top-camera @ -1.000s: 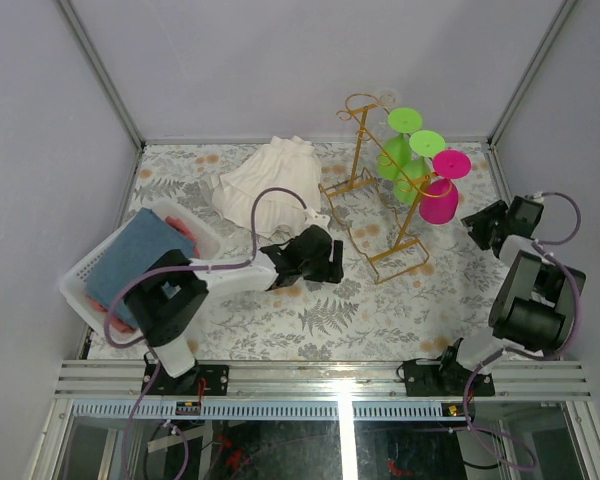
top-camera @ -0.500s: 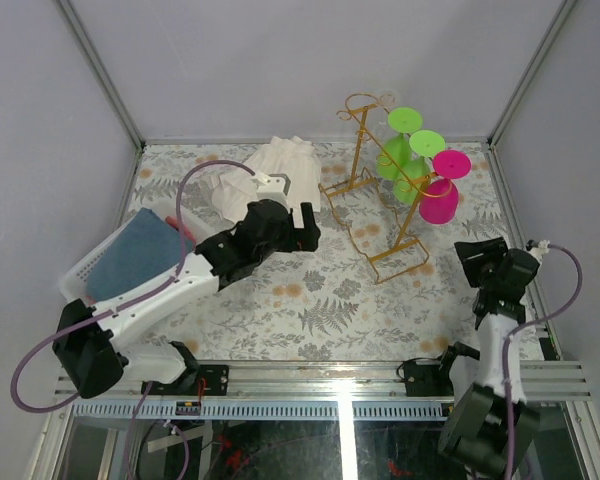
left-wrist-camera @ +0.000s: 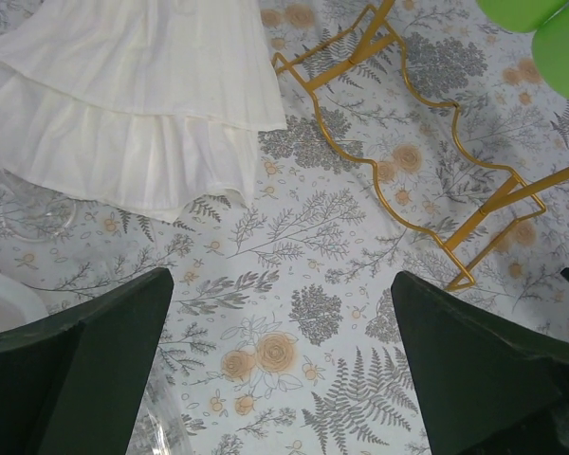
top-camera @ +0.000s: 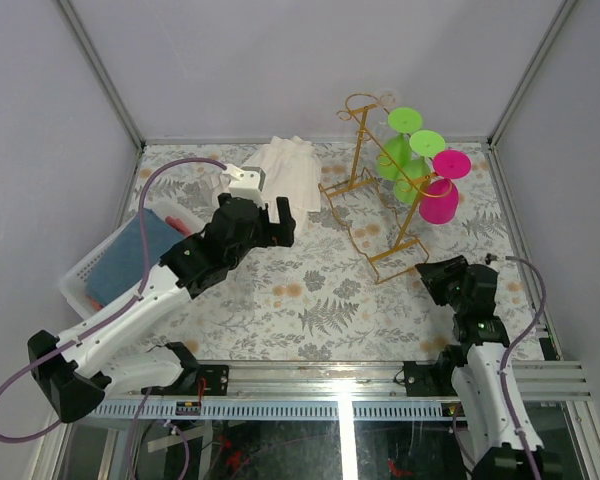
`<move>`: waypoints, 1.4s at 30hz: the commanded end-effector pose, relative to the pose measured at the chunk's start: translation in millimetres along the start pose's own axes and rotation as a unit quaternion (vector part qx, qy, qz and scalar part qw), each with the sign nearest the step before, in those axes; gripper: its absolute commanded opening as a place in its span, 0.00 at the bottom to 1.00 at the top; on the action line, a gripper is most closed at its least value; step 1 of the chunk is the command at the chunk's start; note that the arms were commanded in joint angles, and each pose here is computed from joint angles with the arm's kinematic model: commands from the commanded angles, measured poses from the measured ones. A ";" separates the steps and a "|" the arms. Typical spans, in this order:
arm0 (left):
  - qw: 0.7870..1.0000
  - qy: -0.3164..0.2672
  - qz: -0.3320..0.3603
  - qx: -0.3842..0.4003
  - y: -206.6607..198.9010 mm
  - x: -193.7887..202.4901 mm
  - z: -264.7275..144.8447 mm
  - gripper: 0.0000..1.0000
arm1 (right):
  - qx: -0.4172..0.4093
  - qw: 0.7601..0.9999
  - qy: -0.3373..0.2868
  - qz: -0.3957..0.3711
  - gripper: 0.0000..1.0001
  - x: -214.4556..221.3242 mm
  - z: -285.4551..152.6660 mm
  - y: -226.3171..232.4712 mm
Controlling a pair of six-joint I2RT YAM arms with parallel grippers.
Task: Place the wine glass upside down on the wine glass rack
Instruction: Adjust the wine rack at the center of the board.
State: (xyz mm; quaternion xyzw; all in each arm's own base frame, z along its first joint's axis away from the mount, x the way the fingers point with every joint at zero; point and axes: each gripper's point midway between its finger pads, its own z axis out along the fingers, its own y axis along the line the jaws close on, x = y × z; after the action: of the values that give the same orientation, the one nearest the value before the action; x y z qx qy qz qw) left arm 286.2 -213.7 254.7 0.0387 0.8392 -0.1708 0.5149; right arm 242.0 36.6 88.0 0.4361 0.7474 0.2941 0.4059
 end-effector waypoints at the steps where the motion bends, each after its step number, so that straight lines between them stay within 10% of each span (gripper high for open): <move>1: 0.999 -0.004 0.021 -0.025 16.5 2.0 -0.4 1.00 | -0.014 1.000 -0.020 -0.004 0.52 1.7 8.8 28.4; 26: 1.000 0.009 0.008 -0.025 30.7 5.5 6.8 1.00 | -0.063 0.998 -0.028 -0.005 0.50 43.0 83.0 80.3; 42: 1.000 0.016 -0.006 -0.025 36.5 7.2 11.0 1.00 | -0.001 0.999 -0.013 -0.036 0.24 55.8 107.6 48.7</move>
State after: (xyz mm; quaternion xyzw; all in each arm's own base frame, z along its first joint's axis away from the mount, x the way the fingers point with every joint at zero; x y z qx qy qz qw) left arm 297.4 -185.1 235.9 0.0271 0.8540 -0.1487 0.4978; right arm 323.8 122.2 41.3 0.4204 0.7631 0.2923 0.3944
